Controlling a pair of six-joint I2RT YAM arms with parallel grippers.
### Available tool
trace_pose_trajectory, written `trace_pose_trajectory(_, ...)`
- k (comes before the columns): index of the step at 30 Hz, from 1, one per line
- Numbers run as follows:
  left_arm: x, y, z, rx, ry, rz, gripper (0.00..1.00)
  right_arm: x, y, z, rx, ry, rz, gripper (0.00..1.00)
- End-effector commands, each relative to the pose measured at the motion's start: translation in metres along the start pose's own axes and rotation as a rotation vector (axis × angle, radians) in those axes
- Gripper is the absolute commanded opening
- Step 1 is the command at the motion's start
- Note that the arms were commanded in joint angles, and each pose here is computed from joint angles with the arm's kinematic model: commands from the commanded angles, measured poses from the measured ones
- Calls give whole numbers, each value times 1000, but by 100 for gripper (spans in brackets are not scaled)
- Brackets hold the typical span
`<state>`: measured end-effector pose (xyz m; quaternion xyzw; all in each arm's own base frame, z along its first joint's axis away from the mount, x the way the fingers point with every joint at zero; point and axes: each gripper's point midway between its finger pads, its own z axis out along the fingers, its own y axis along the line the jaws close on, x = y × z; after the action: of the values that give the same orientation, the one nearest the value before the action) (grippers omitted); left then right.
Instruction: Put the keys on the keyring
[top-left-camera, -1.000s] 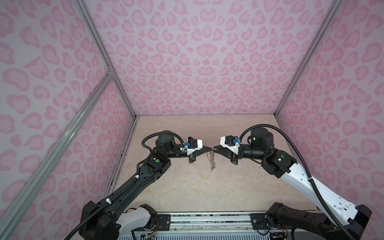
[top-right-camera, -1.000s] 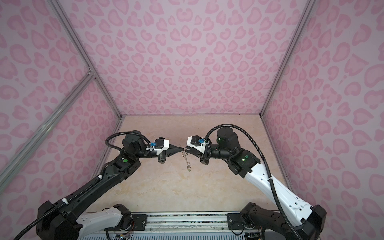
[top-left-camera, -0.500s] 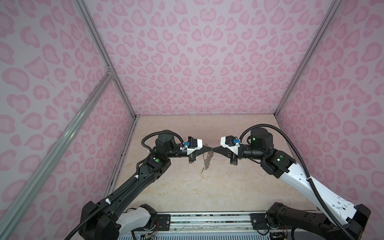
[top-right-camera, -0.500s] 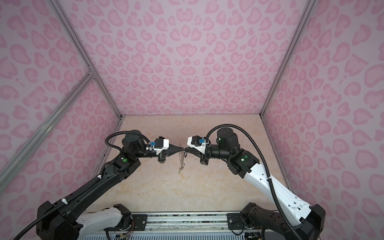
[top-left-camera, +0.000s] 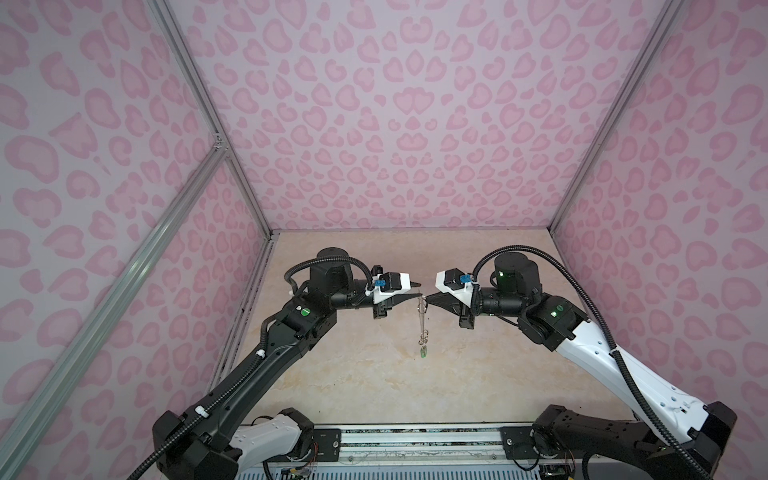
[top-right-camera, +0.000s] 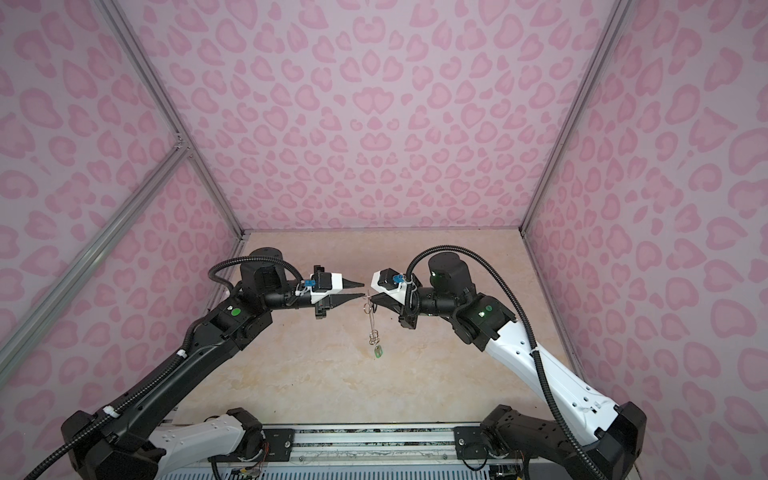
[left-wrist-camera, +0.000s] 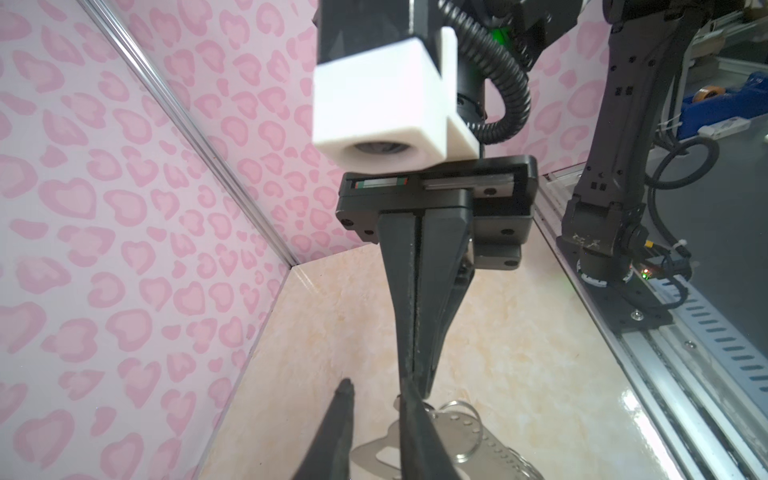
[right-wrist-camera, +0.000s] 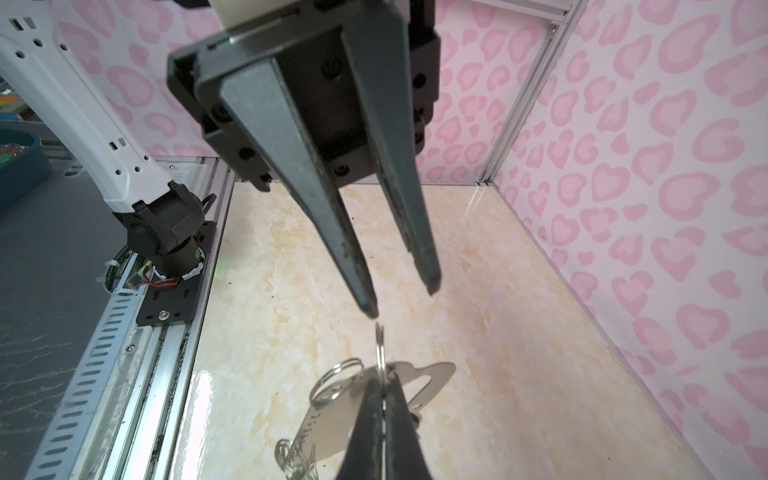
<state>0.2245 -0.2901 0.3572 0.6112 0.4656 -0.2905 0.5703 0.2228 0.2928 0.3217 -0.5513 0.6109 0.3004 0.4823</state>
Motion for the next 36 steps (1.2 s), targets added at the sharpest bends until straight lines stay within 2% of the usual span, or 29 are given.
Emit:
trace_pose_trajectory(1, 14, -10, -6, 26, 110, 46, 25, 11, -2, 2, 14, 69, 10, 0)
trace_pose_trajectory(8, 23, -13, 2, -17, 256, 145, 28, 18, -2, 7, 3, 138, 36, 0)
trace_pose_trajectory(14, 25, -11, 12, -52, 314, 223, 27, 20, 2, 10, -13, 153, 40, 0)
trace_pose_trajectory(27, 38, -10, 20, -57, 387, 223, 25, 20, 4, 10, -20, 156, 31, 0)
trace_pose_trajectory(33, 40, -11, 21, -52, 395, 221, 15, 19, 4, 10, -21, 155, 23, 0)
trace_pose_trajectory(36, 40, -12, 21, -47, 394, 219, 4, 18, 5, 10, -23, 152, 16, 0)
